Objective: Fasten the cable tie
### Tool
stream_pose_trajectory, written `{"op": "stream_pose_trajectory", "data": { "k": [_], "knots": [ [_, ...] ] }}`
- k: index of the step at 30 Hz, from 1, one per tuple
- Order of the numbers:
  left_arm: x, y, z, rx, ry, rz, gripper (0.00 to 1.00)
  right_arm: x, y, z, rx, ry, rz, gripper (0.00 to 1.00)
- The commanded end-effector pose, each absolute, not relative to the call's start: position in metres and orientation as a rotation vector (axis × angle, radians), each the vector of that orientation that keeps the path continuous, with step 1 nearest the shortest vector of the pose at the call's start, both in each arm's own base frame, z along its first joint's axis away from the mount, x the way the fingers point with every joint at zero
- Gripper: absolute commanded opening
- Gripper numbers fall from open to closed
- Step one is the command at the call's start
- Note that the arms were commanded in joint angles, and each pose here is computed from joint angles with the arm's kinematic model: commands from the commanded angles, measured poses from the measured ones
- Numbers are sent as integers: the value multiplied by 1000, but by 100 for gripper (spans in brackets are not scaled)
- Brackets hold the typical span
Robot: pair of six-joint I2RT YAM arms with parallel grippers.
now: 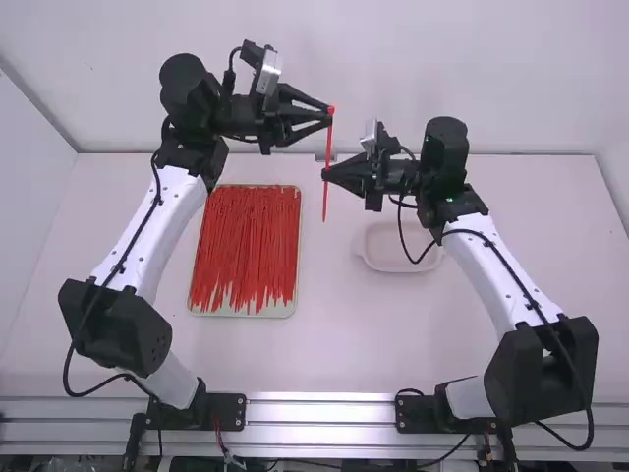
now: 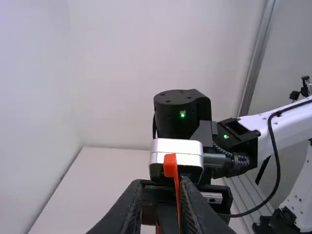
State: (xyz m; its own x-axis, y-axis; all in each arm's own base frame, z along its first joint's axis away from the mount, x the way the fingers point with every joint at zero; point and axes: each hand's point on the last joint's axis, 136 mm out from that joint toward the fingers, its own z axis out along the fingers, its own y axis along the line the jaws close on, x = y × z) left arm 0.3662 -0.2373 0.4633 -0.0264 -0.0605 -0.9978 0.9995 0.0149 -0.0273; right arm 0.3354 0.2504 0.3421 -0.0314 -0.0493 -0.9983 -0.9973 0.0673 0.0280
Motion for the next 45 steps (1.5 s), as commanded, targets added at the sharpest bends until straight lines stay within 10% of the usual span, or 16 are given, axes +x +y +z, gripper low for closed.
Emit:
{"op": "stream_pose_trajectory", "data": {
  "k": [1,45],
  "knots": [
    [363,-240,471,1157,1167,-1239,20,337,249,351,-1188,1275,1146,0],
    [355,-248,473,1182,1147,-1261,5,337,249,352,-1179,1281,1161,0]
  ]
}}
